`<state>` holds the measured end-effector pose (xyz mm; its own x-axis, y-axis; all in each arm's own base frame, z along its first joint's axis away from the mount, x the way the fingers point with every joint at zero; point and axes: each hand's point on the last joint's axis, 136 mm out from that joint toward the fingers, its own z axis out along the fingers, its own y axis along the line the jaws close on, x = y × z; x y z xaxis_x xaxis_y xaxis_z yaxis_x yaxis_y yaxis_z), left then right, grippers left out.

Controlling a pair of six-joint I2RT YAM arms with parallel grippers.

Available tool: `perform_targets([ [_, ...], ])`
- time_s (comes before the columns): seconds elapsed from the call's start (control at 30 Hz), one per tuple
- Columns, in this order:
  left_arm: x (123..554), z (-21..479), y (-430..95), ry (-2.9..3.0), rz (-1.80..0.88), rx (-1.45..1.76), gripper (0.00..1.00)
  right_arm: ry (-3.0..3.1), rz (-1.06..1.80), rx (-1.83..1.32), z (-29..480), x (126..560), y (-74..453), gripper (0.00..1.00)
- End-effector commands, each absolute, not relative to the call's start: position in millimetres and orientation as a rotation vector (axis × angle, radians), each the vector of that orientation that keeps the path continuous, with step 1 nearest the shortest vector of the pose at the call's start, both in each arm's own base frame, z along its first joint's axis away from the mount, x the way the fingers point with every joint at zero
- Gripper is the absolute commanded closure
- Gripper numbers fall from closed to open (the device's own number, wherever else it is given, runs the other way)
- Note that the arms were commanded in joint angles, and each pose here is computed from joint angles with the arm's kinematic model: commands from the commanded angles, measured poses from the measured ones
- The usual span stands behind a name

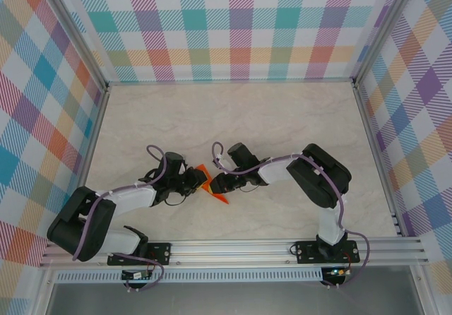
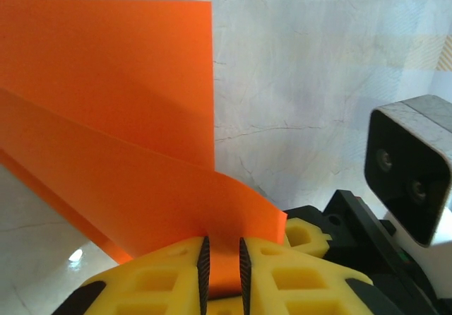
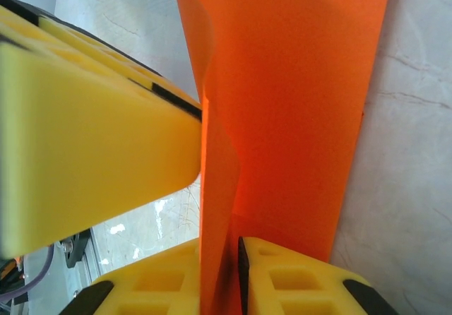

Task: Fold a paper plane with a square sheet of paper (pick it up from the middle)
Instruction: Fold the wing for the fifth time at the center of the table.

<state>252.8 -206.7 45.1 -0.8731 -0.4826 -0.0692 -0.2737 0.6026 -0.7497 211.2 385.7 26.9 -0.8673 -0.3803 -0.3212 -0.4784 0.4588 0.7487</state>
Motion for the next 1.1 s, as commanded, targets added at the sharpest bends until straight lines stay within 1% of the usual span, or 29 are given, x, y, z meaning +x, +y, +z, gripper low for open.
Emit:
perform_targets([
  [0.0, 258.9, 48.7, -210.4, 2.554, -1.128, -0.577, 0.81, 2.612, 1.354, -0.787, 32.8, 209.1, 379.1, 0.8],
  [0.23, 257.4, 45.4, -209.1, 2.566, -1.114, -0.576, 0.82, 2.645, 1.343, -0.777, 43.5, 208.1, 377.2, 0.7],
  [0.43, 257.8, 45.5, -209.3, 2.567, -1.114, -0.575, 0.82, 2.657, 1.32, -0.775, 49.5, 205.2, 371.6, 0.7],
  [0.53, 257.5, 44.4, -209.3, 2.57, -1.113, -0.577, 0.82, 2.669, 1.331, -0.787, 48.8, 201.0, 370.1, 0.71],
  [0.7, 256.5, 42.3, -208.4, 2.574, -1.106, -0.58, 0.83, 2.717, 1.329, -0.79, 34.9, 196.5, 367.5, 0.78],
  [0.9, 256.3, 40.9, -207.3, 2.576, -1.098, -0.583, 0.83, 2.748, 1.313, -0.784, 23.3, 194.9, 365.3, 0.84],
  [1.07, 257.4, 39.2, -207.4, 2.58, -1.089, -0.581, 0.83, 2.764, 1.303, -0.783, 18.2, 194.9, 364.6, 0.87],
])
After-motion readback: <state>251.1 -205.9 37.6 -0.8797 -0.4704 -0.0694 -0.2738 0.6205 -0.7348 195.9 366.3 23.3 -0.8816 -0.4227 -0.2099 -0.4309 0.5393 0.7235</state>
